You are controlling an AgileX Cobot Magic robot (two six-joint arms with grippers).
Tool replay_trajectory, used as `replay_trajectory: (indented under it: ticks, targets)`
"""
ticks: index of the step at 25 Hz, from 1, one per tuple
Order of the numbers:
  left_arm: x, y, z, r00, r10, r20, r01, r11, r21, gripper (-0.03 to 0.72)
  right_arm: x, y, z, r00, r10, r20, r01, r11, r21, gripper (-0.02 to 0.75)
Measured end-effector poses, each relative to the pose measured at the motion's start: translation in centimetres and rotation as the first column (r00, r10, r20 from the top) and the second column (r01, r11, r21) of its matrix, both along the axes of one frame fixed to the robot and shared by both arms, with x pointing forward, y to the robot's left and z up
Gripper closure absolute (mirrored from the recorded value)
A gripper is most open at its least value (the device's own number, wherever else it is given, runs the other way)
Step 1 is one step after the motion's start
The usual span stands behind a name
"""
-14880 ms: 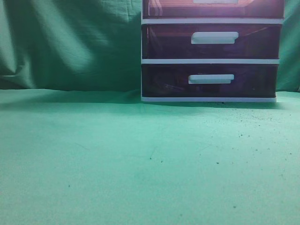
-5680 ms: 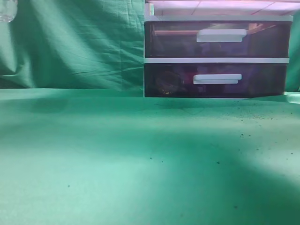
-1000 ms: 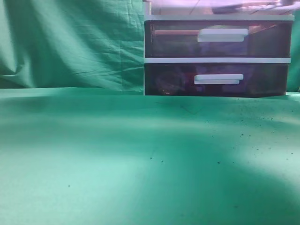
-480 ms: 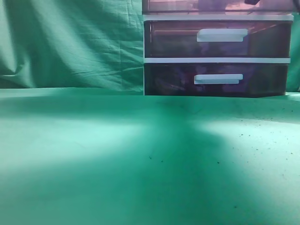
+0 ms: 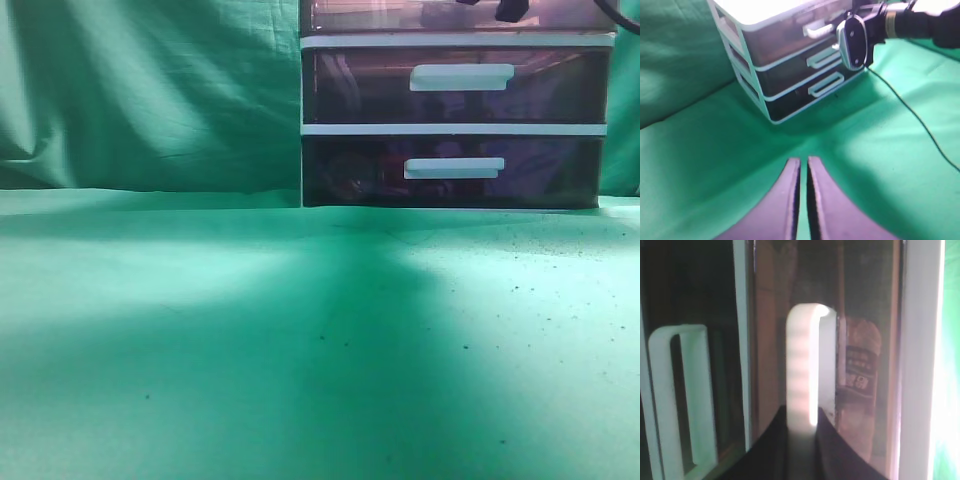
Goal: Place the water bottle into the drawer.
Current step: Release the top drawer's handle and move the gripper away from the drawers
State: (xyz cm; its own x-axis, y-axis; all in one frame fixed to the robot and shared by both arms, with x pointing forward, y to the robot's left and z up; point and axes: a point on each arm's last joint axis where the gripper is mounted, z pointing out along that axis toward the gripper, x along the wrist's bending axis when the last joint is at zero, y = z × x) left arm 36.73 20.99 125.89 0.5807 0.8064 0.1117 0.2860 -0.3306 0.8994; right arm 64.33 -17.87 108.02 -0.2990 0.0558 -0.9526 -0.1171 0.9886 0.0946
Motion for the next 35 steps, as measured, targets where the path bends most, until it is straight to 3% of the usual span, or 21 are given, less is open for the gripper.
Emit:
replay_trajectory:
  ticks: [3, 17, 18, 26, 31, 32, 35]
  targets:
    - [-0.7, 0.6, 0.4, 1.0, 0.004, 0.019, -0.004, 1.0, -0.027, 0.688, 0.0, -0.1, 0.0, 1.0, -0.017, 0.004, 0.017, 1.0, -0.006, 0.658]
    - [-0.8, 0.3, 0.2, 1.0, -0.011, -0.006, 0.011, 0.999, -0.05, 0.688, 0.0, -0.6, 0.2, 1.0, 0.022, -0.008, -0.022, 0.999, 0.024, 0.658]
    - [-0.8, 0.3, 0.2, 1.0, -0.011, -0.006, 0.011, 0.999, -0.05, 0.688, 0.0, -0.6, 0.2, 1.0, 0.024, -0.008, -0.024, 0.999, 0.024, 0.591]
    - [-0.8, 0.4, 0.2, 1.0, -0.009, -0.004, 0.009, 0.999, -0.048, 0.688, -0.4, 0.3, 0.8, 0.998, 0.059, -0.015, -0.057, 0.992, 0.114, 0.27]
    - [-0.8, 0.4, 0.2, 1.0, -0.008, -0.002, 0.008, 0.999, -0.046, 0.688, -1.2, 1.2, 1.8, 0.998, 0.067, -0.009, -0.064, 0.977, 0.202, 0.27]
    - [-0.8, 0.4, 0.2, 1.0, -0.008, -0.002, 0.008, 0.999, -0.046, 0.688, -1.3, 1.2, 2.0, 0.998, 0.063, -0.009, -0.059, 0.972, 0.226, 0.23]
    - [-0.8, 0.4, 0.2, 1.0, -0.008, -0.004, 0.008, 0.999, -0.045, 0.688, -1.9, 1.3, 2.9, 0.999, 0.053, -0.002, -0.05, 0.955, 0.294, 0.245]
